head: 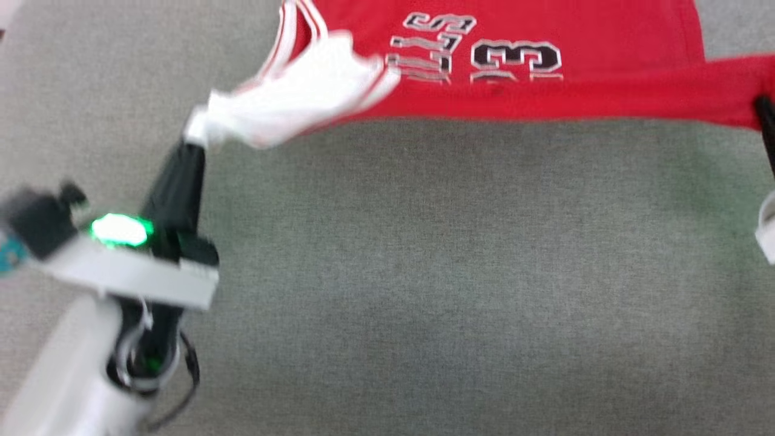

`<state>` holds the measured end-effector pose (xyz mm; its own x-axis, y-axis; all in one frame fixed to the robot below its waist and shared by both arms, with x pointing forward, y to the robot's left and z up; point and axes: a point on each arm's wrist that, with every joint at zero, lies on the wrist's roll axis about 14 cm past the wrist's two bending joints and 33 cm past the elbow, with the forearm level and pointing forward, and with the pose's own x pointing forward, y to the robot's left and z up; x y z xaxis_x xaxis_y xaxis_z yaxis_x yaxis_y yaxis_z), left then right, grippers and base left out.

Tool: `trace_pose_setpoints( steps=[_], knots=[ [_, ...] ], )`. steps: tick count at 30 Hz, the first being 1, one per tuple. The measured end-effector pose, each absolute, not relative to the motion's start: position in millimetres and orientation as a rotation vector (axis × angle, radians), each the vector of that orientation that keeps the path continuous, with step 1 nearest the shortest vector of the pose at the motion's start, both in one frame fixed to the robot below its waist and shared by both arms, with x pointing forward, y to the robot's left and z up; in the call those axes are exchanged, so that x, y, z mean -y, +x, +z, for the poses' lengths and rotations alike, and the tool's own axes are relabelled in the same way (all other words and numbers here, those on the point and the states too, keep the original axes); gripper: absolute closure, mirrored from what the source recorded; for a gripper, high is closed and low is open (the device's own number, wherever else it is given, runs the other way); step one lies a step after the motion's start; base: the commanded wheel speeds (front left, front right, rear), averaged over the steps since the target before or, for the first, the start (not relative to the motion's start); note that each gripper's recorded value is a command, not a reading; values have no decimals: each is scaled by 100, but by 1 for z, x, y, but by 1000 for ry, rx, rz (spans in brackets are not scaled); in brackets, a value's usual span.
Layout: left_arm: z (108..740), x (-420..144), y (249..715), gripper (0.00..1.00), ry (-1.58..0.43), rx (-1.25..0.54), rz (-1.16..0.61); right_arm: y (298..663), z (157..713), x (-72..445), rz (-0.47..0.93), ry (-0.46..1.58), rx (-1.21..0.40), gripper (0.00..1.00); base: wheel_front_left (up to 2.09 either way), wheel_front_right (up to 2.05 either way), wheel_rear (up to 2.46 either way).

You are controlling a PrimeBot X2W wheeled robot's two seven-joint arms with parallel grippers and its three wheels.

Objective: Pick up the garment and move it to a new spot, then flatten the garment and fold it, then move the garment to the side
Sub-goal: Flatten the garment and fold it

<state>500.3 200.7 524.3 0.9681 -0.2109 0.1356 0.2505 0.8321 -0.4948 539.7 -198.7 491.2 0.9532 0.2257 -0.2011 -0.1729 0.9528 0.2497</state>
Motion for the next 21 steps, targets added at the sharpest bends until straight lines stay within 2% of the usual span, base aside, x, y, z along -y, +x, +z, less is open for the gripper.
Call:
trace_pose_setpoints(
  steps=[8, 21],
  knots=[
    [515, -202, 450, 100, -563, 64, -198, 492, 506, 214, 161, 235, -235, 100, 0, 0, 0],
    [510, -195, 403, 100, -501, 22, -187, 436, 509, 228, 131, 205, -289, 100, 0, 0, 0]
  ],
)
